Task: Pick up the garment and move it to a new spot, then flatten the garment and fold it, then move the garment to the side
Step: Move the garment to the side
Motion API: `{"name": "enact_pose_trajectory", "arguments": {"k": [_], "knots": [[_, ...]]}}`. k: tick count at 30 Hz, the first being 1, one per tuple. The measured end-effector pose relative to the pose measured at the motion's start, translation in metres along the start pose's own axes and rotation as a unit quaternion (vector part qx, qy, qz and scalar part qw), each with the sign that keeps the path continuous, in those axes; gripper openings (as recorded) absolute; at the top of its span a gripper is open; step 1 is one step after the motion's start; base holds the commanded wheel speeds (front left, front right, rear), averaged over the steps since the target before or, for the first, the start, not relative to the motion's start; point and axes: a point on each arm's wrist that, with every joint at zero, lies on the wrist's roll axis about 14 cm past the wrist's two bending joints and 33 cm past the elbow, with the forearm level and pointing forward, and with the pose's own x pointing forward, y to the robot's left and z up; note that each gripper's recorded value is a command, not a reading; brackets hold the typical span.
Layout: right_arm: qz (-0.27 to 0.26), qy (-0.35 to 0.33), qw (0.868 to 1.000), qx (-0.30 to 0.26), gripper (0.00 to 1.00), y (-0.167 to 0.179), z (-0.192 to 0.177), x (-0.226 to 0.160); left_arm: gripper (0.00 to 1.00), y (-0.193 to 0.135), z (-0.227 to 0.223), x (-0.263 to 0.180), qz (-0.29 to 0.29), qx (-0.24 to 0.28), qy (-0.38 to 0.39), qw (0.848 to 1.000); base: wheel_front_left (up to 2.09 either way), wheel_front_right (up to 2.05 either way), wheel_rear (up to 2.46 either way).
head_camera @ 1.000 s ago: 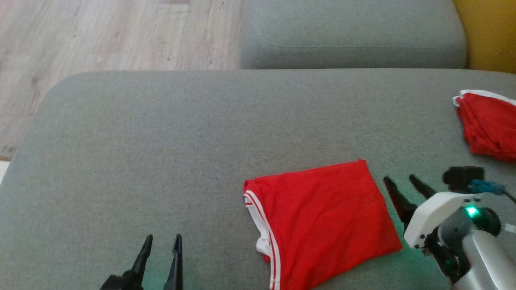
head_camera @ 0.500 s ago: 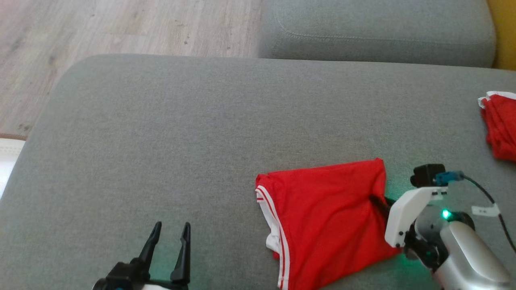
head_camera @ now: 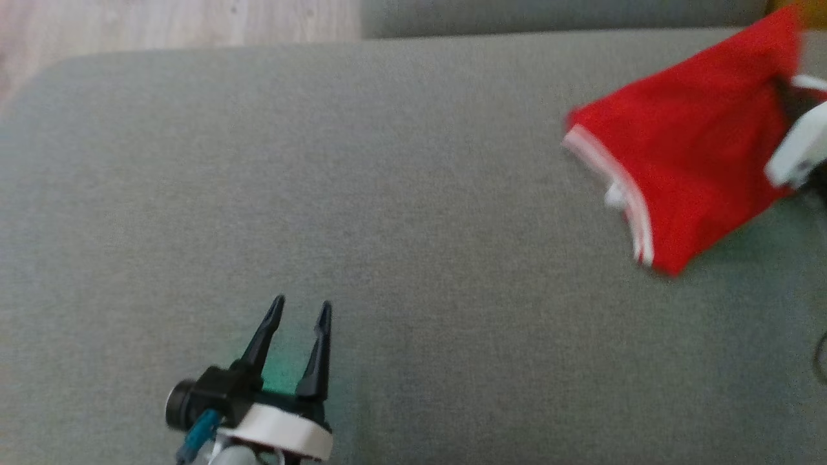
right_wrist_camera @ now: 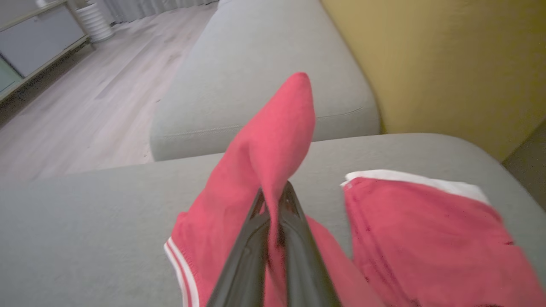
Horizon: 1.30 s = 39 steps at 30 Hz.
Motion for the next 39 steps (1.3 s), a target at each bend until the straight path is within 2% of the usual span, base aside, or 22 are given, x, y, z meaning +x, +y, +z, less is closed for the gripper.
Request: {"name": "enact_pose_trajectory", "arguments": {"k": [5, 12, 13, 14, 15, 18, 22, 25, 29, 30, 31, 35, 39], "knots": [[-0.064, -0.013, 0.998, 0.01, 0.0, -0.054, 0.017, 0.007, 1.0, -0.009, -0.009, 0.021, -0.027, 0.004, 0.017, 0.999, 0.0, 0.0, 0.0], [-0.14, -0.008, 0.99, 0.018, 0.0, -0.104, 0.022, 0.012, 1.0, -0.009, -0.02, 0.032, -0.038, 0.007, 0.035, 0.999, 0.0, 0.0, 0.0], [-0.153, -0.011, 0.988, 0.017, 0.33, -0.111, 0.023, 0.011, 1.0, -0.008, -0.02, 0.032, -0.037, 0.007, 0.035, 0.999, 0.0, 0.0, 0.0], [-0.166, -0.015, 0.986, 0.014, 0.52, -0.118, 0.025, 0.009, 1.0, -0.007, -0.02, 0.033, -0.036, 0.008, 0.035, 0.999, 0.0, 0.0, 0.0], [-0.177, -0.018, 0.984, 0.007, 1.0, -0.124, 0.027, 0.006, 1.0, -0.006, -0.02, 0.033, -0.035, 0.008, 0.035, 0.999, 0.0, 0.0, 0.0], [-0.198, -0.041, 0.979, -0.029, 1.0, -0.13, 0.038, 0.0, 1.0, -0.001, -0.016, 0.033, -0.027, 0.005, 0.029, 0.999, 0.0, 0.0, 0.0], [-0.2, -0.107, 0.971, -0.077, 1.0, -0.116, 0.074, -0.011, 1.0, 0.01, -0.003, 0.032, -0.009, 0.007, 0.01, 1.0, 0.0, 0.0, 0.0], [-0.196, -0.134, 0.966, -0.105, 1.0, -0.102, 0.082, -0.023, 1.0, 0.01, 0.001, 0.029, -0.006, 0.007, 0.003, 1.0, 0.0, 0.0, 0.0], [-0.18, -0.145, 0.965, -0.12, 1.0, -0.085, 0.073, -0.034, 1.0, 0.012, 0.002, 0.021, 0.006, 0.003, 0.0, 1.0, 0.0, 0.0, 0.0], [-0.162, -0.155, 0.966, -0.126, 1.0, -0.067, 0.066, -0.042, 1.0, 0.014, 0.007, 0.015, 0.013, 0.002, -0.008, 1.0, 0.0, 0.0, 0.0], [-0.162, -0.155, 0.966, -0.126, 1.0, -0.067, 0.066, -0.042, 1.0, 0.014, 0.007, 0.015, 0.013, 0.002, -0.008, 1.0, 0.0, 0.0, 0.0], [-0.121, -0.189, 0.967, -0.124, 1.0, -0.032, 0.056, -0.064, 1.0, 0.017, 0.019, 0.002, 0.025, 0.001, -0.029, 0.999, 0.0, 0.0, 0.0], [-0.092, -0.203, 0.968, -0.114, 1.0, -0.009, 0.025, -0.09, 1.0, 0.022, 0.029, -0.017, 0.046, 0.006, -0.05, 0.998, 0.0, 0.0, 0.0]]}}
